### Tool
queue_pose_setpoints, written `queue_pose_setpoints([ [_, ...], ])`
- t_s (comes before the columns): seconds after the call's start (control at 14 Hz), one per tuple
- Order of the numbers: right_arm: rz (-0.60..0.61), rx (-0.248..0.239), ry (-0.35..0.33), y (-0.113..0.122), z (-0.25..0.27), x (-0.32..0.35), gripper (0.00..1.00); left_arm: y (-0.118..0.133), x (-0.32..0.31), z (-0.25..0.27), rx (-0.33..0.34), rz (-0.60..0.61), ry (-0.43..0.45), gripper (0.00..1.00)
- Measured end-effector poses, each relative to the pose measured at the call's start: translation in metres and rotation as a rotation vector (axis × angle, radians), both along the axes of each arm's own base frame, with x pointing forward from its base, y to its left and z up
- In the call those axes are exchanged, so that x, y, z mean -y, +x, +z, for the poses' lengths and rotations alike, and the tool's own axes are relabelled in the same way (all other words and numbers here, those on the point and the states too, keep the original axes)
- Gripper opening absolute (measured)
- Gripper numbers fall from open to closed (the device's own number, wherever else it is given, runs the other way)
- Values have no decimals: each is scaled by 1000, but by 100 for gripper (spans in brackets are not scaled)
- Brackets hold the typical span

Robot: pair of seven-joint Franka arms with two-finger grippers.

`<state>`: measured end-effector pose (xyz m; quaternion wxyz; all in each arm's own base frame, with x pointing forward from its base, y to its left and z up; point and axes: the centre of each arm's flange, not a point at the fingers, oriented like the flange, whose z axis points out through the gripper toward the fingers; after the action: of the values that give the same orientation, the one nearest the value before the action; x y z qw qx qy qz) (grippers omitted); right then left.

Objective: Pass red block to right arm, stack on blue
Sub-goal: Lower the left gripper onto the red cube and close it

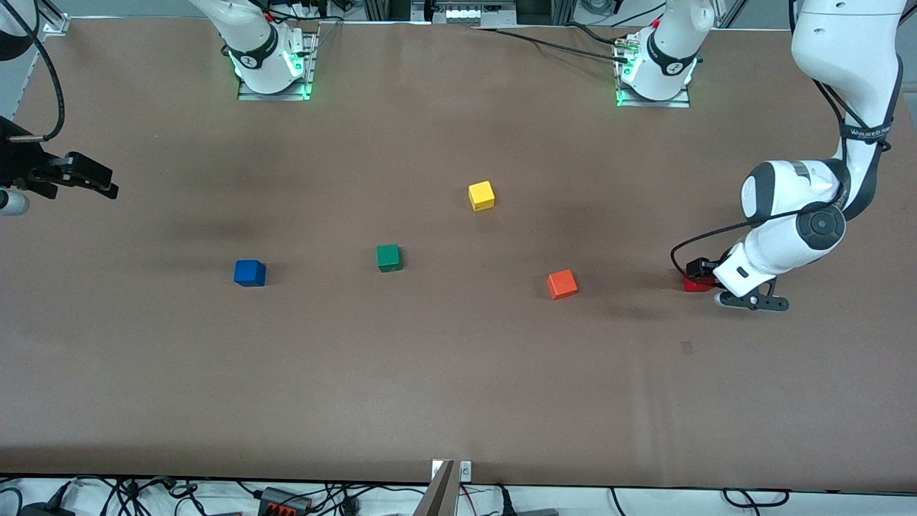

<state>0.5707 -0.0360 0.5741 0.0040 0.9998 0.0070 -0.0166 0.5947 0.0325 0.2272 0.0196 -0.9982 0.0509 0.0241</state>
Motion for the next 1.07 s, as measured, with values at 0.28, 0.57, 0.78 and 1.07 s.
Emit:
queue_pose_setpoints([
  [0.28,2,-3,0,0,-1,0,100,-4,-3,-21,-6,0,-4,100],
  [0.57,8,-7,1,0,-3,0,100,-21,0,-52,53,-4,-11,100],
  [0.78,9,-7,1,0,-3,0,100,-23,0,-55,58,-4,-12,81],
  [1.07,10,-10,1,0,-3,0,100,-21,1,-52,59,-6,-13,56],
])
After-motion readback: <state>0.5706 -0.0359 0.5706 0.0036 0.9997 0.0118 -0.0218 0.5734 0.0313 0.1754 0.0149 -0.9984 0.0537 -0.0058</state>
